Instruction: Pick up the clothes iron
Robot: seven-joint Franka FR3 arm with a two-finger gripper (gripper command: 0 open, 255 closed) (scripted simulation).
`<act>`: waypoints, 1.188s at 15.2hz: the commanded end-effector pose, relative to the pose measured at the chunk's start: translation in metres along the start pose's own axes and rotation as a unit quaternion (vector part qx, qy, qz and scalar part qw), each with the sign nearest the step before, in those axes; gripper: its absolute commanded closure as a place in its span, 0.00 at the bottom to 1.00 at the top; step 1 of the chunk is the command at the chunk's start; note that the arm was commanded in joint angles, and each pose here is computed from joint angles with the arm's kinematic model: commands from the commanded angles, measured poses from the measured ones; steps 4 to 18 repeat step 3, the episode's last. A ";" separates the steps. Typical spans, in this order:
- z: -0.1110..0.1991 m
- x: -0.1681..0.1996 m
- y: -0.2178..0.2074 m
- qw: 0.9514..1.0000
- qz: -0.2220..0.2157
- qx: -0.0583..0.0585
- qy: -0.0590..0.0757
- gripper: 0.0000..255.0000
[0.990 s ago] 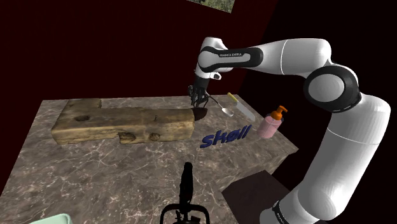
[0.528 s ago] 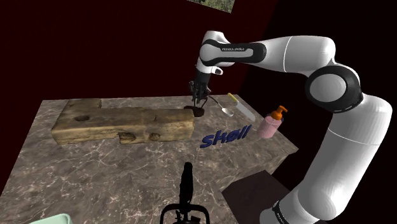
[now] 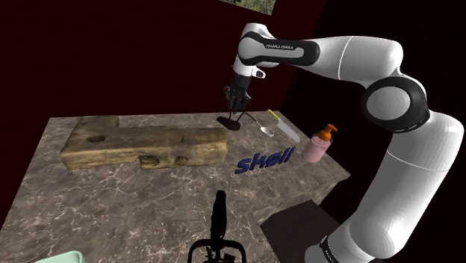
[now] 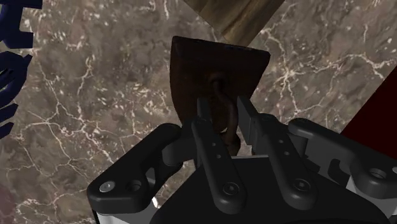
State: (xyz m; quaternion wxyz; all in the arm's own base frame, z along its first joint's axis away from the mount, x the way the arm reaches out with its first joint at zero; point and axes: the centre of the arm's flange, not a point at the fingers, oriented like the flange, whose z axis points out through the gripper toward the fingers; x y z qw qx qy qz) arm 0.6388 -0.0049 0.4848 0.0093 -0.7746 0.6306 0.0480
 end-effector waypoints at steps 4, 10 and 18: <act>-0.011 -0.002 0.000 1.000 0.000 0.000 0.000 1.00; -0.011 -0.002 0.000 1.000 0.000 0.000 0.000 1.00; -0.011 -0.002 0.000 1.000 0.000 0.000 0.000 1.00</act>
